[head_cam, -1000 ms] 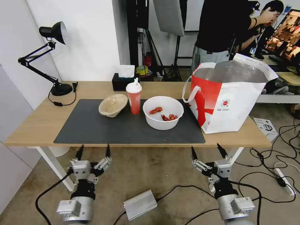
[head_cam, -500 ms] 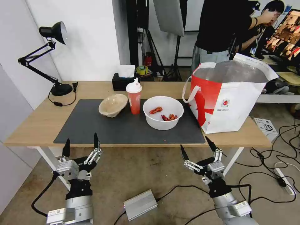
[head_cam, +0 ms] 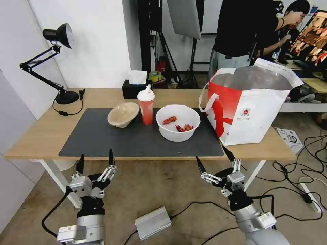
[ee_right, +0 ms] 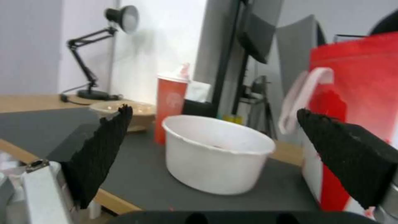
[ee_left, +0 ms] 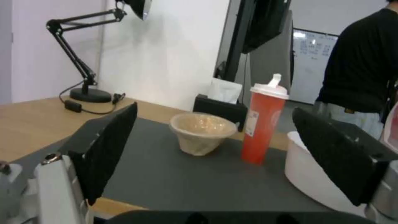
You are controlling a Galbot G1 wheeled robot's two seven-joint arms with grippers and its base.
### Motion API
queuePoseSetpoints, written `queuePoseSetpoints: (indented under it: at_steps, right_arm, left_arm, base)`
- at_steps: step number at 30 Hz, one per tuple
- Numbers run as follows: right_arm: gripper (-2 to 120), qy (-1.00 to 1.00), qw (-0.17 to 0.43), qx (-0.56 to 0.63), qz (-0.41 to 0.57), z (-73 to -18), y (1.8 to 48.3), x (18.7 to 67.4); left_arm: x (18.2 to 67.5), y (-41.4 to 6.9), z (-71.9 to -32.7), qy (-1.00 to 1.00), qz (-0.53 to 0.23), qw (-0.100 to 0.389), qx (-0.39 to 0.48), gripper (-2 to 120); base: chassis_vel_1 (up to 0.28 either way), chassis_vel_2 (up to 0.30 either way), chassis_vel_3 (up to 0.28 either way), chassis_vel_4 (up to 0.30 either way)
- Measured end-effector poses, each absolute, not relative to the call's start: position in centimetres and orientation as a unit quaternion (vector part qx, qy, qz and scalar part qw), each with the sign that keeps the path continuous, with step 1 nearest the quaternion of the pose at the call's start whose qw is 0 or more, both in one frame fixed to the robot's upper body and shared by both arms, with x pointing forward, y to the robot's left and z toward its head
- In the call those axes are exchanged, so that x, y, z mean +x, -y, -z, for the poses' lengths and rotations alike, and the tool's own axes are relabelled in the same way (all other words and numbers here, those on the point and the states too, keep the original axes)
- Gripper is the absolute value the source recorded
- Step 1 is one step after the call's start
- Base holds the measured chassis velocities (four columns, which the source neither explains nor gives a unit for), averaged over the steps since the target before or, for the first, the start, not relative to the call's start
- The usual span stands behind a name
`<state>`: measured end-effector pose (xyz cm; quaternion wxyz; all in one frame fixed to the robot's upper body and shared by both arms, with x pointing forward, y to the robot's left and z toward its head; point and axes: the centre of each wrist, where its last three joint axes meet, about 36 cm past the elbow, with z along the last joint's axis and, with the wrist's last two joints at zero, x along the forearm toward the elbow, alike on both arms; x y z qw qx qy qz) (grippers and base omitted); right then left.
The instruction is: Pick up the trash from the table and place it into the takeout bag.
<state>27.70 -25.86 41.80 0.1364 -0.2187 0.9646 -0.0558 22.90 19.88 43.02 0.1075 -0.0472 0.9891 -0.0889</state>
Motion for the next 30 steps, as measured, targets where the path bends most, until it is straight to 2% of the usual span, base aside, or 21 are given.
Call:
queuePoseSetpoints:
  at_steps: [14, 22, 30]
  right_arm:
    - [100, -0.941, 0.135, -0.297, 0.09, -45.8, 28.4, 31.4]
    - [100, -0.924, 0.14, -0.339, 0.107, -48.2, 29.7, 35.2]
    - [100, -0.913, 0.131, -0.371, 0.107, -48.3, 29.8, 38.0]
  left_arm:
    - [22.5, -20.0, -42.8, -0.99, 0.09, 0.097, -0.046, 100]
    - [22.3, -20.1, -42.8, -0.99, 0.087, 0.096, -0.048, 100]
    - [22.3, -20.1, -42.8, -0.99, 0.085, 0.097, -0.048, 100]
  base:
    - [0.0, 0.0, 0.0, 0.0]
    - [0.0, 0.0, 0.0, 0.0]
    - [0.0, 0.0, 0.0, 0.0]
